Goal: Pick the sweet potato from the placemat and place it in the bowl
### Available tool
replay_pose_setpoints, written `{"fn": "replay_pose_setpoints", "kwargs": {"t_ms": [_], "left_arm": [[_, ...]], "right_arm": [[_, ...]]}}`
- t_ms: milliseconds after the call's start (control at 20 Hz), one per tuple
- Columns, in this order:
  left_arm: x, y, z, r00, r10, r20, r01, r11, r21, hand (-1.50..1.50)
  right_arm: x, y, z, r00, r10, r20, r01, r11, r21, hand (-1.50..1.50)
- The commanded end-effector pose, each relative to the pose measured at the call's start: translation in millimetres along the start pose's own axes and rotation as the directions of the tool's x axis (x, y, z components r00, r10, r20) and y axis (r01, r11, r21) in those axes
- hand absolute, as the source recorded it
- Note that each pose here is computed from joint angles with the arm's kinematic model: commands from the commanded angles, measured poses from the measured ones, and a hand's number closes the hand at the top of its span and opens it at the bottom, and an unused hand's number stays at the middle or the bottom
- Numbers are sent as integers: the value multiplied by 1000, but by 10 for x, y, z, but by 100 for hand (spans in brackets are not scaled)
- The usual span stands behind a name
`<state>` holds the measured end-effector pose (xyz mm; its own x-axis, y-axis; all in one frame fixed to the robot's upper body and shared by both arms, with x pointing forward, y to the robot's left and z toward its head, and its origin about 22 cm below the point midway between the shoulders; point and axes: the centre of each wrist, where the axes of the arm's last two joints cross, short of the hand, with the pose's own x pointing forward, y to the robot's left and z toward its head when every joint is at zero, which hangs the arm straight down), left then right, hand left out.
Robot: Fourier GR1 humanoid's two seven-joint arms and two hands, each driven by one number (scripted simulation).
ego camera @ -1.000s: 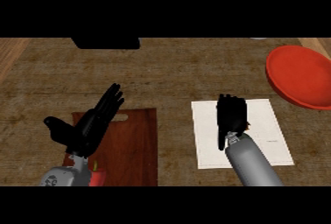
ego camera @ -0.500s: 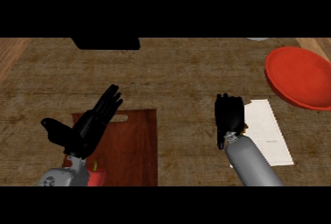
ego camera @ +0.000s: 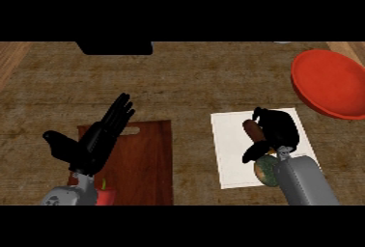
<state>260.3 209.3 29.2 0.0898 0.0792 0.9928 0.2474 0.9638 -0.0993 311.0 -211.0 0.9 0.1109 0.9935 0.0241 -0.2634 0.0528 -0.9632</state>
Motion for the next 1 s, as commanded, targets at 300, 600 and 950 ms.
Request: {"fn": "replay_pose_setpoints", "kwargs": {"t_ms": [300, 600, 950], "left_arm": [[-30, 81, -71, 1000, -12, -1, 12, 1000, 25, 0], [36, 27, 43, 1000, -2, -2, 2, 1000, 9, 0], [-82, -17, 33, 1000, 7, -16, -8, 1000, -8, 0]], "right_arm": [[46, -739, 705, 989, -147, 11, 146, 973, -181, 150], [-188, -1361, 1227, 987, -160, -7, 145, 909, -390, 150], [-271, -1910, 1301, 975, -223, -27, 183, 859, -478, 150]]}}
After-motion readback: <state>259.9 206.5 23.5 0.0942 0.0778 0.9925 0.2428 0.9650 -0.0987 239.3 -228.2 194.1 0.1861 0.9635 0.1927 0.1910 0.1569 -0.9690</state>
